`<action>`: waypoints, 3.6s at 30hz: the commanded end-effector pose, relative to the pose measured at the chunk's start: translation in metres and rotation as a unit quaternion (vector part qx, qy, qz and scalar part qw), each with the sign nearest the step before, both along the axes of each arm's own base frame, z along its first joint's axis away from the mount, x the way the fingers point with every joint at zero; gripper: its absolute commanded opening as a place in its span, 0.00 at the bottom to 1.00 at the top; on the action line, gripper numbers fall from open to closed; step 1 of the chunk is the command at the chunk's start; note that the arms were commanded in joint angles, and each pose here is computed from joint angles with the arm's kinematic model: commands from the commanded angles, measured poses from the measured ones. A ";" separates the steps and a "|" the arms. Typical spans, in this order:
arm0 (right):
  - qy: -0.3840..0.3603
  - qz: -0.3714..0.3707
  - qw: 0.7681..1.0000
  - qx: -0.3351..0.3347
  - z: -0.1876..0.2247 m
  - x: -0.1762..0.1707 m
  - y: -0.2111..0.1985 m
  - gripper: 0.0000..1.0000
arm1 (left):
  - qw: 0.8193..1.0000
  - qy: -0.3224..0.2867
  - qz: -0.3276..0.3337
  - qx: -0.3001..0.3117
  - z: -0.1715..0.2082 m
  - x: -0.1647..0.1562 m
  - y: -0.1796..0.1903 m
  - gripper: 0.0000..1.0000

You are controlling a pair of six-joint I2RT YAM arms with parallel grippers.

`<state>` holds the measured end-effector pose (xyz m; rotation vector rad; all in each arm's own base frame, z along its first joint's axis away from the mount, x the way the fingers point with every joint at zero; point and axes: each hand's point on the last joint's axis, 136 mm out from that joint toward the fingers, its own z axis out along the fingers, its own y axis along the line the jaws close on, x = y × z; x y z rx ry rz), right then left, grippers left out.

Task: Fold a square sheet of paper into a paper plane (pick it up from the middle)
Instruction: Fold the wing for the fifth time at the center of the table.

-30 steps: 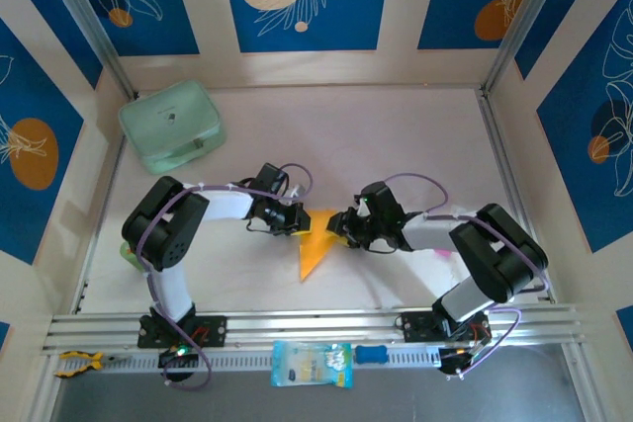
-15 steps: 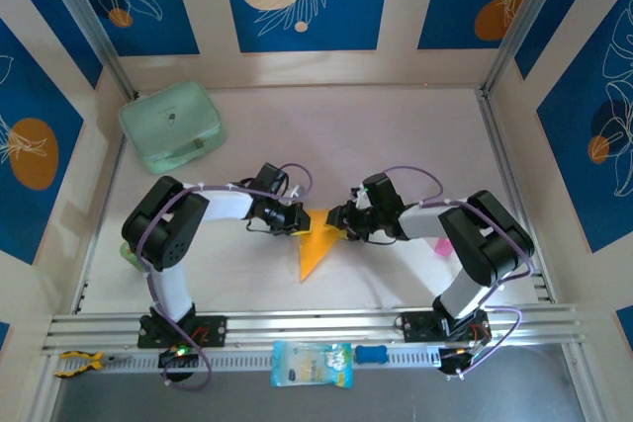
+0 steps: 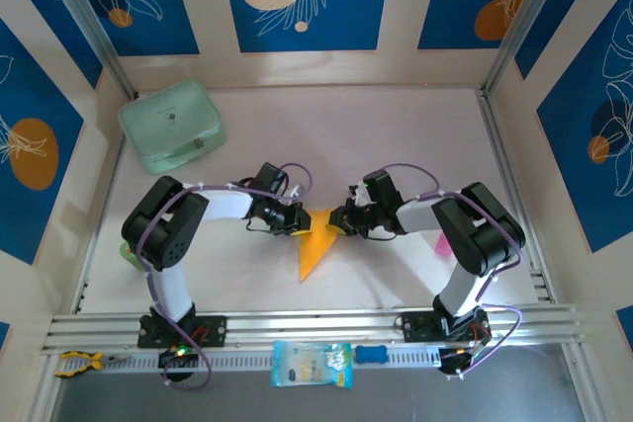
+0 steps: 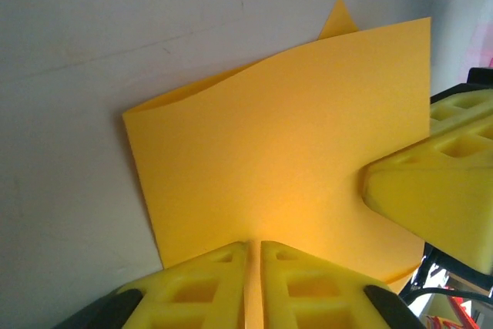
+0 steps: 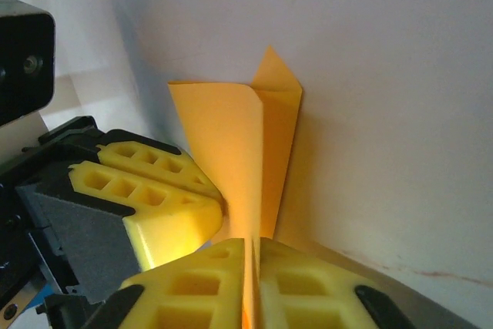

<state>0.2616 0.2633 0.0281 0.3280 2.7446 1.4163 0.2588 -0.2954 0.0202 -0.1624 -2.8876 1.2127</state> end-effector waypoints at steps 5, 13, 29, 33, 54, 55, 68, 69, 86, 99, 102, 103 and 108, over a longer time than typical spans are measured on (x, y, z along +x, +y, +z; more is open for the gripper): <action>-0.004 -0.035 0.999 -0.009 0.006 -0.002 -0.009 0.04 | 1.000 -0.022 0.012 0.015 0.019 0.006 0.011 0.29; -0.001 -0.142 0.989 -0.028 0.009 0.000 -0.034 0.03 | 0.998 -0.062 0.016 0.018 0.040 0.007 0.018 0.36; 0.001 -0.224 0.974 -0.037 0.018 -0.012 -0.042 0.11 | 0.993 -0.120 0.014 0.001 0.062 -0.005 0.025 0.39; -0.012 -0.185 0.982 -0.031 0.020 -0.011 -0.034 0.21 | 0.994 -0.109 0.013 0.001 0.055 -0.008 0.025 0.39; -0.004 -0.120 0.993 -0.011 0.025 -0.002 -0.020 0.07 | 0.950 -0.273 -0.113 0.102 0.068 -0.046 0.005 0.39; -0.003 -0.117 0.993 -0.011 0.024 -0.002 -0.020 0.07 | 0.945 -0.284 -0.121 0.110 0.068 -0.049 0.003 0.40; -0.002 -0.111 0.994 -0.002 0.032 0.008 -0.019 0.07 | 0.893 -0.349 -0.225 0.172 0.049 -0.083 -0.025 0.48; -0.002 -0.110 0.994 -0.001 0.032 0.008 -0.018 0.07 | 0.890 -0.352 -0.227 0.178 0.048 -0.084 -0.025 0.48; 0.009 -0.131 0.991 -0.005 0.030 0.006 -0.022 0.07 | 0.873 -0.326 -0.238 0.273 0.017 -0.085 -0.022 0.43; 0.014 -0.142 0.990 -0.003 0.029 0.006 -0.022 0.06 | 0.869 -0.332 -0.232 0.285 0.016 -0.083 -0.017 0.31; 0.014 -0.142 0.990 -0.002 0.030 0.007 -0.021 0.06 | 0.868 -0.333 -0.232 0.285 0.016 -0.083 -0.017 0.29; 0.015 -0.141 0.990 -0.002 0.029 0.006 -0.021 0.06 | 0.869 -0.333 -0.230 0.286 0.016 -0.082 -0.016 0.28; 0.013 -0.141 0.990 0.001 0.032 0.006 -0.020 0.06 | 0.868 -0.342 -0.221 0.285 0.020 -0.079 -0.016 0.28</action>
